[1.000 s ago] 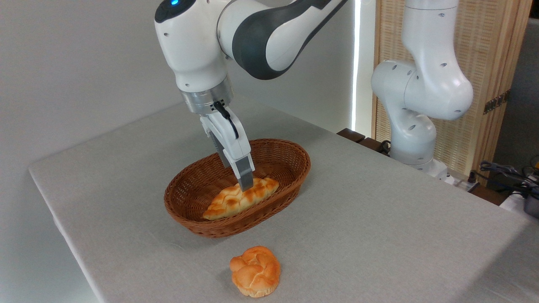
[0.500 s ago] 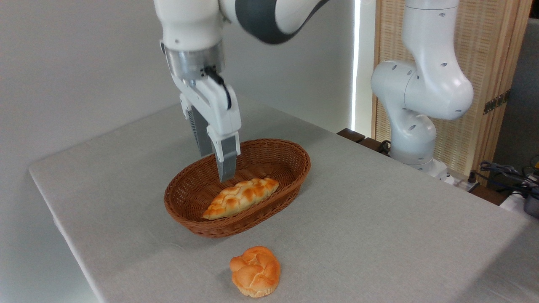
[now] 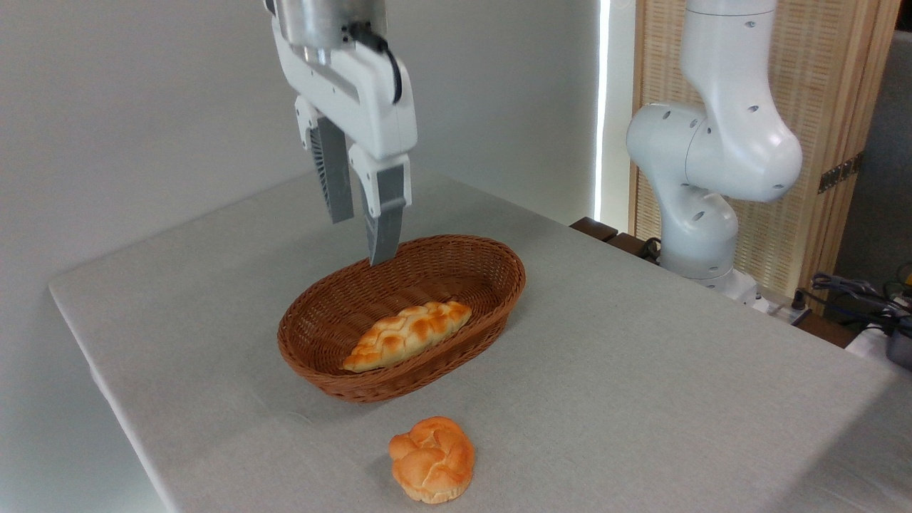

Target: Put bread into the basket

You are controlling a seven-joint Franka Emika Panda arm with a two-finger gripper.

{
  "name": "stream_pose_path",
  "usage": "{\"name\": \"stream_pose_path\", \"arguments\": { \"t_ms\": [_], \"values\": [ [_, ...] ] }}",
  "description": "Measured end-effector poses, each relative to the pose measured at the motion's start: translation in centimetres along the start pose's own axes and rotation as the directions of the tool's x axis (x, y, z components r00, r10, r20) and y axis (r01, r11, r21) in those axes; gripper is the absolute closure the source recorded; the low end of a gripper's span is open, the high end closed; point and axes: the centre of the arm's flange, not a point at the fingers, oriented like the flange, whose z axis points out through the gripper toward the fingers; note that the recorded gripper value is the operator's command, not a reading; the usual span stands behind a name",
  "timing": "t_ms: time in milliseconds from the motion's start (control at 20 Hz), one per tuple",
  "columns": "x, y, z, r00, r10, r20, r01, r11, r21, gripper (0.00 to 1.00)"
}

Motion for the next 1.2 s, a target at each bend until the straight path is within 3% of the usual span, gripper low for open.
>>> {"name": "stream_pose_path", "arguments": {
  "t_ms": [350,850,1200],
  "values": [
    [-0.1,-0.4,-0.9,0.999,-0.043,0.031,0.042,0.999,0.034,0.00],
    [0.0,-0.6,0.3,0.994,-0.036,0.101,0.034,0.999,0.017,0.00],
    [0.5,-0.5,1.1,0.988,-0.097,0.116,0.096,0.995,0.016,0.00]
  ]
}}
